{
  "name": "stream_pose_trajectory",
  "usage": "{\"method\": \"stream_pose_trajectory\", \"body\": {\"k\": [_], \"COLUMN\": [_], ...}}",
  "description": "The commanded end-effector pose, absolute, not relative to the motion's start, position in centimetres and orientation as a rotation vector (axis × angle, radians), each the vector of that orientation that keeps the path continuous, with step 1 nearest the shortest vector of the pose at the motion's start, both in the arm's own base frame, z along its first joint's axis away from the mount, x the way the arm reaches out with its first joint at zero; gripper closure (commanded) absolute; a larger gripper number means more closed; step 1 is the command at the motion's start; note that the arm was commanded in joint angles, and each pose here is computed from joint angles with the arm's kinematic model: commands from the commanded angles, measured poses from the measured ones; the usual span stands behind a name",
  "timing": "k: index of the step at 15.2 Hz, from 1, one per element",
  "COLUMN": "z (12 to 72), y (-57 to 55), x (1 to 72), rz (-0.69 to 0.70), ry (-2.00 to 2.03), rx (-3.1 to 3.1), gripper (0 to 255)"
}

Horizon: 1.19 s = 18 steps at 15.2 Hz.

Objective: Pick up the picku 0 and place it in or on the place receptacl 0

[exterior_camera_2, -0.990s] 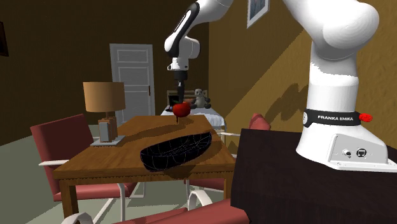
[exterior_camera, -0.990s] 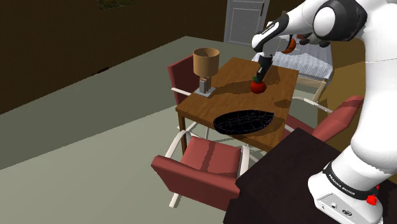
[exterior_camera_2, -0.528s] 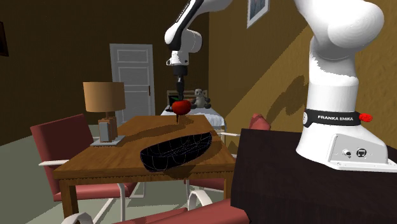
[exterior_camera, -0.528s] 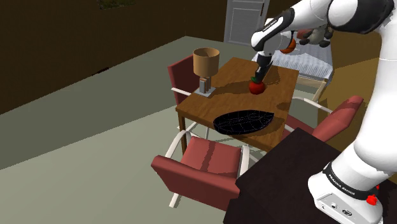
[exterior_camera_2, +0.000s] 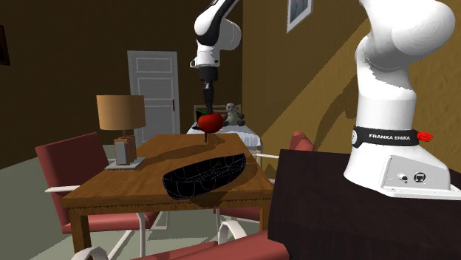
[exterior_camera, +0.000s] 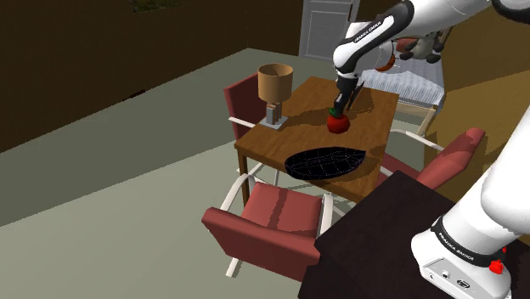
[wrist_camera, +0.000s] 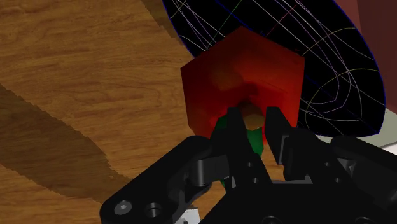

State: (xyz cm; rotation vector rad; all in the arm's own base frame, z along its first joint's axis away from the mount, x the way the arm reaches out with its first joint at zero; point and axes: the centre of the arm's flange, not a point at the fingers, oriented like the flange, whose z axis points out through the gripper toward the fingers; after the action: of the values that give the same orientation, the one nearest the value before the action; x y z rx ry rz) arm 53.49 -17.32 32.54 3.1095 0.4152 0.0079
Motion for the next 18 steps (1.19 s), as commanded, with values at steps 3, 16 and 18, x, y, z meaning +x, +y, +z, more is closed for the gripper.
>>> {"method": "stream_pose_trajectory", "body": {"k": [3,16,18], "z": [33.6,27.7,26.6], "y": [-12.7,-11.0,-11.0], "x": [51.4,50.7,50.7], "rz": [0.009,0.009,0.009], "ry": [0.413,0.413,0.413], "rx": [3.109,3.109,3.109], "gripper": [255,255,255]}}
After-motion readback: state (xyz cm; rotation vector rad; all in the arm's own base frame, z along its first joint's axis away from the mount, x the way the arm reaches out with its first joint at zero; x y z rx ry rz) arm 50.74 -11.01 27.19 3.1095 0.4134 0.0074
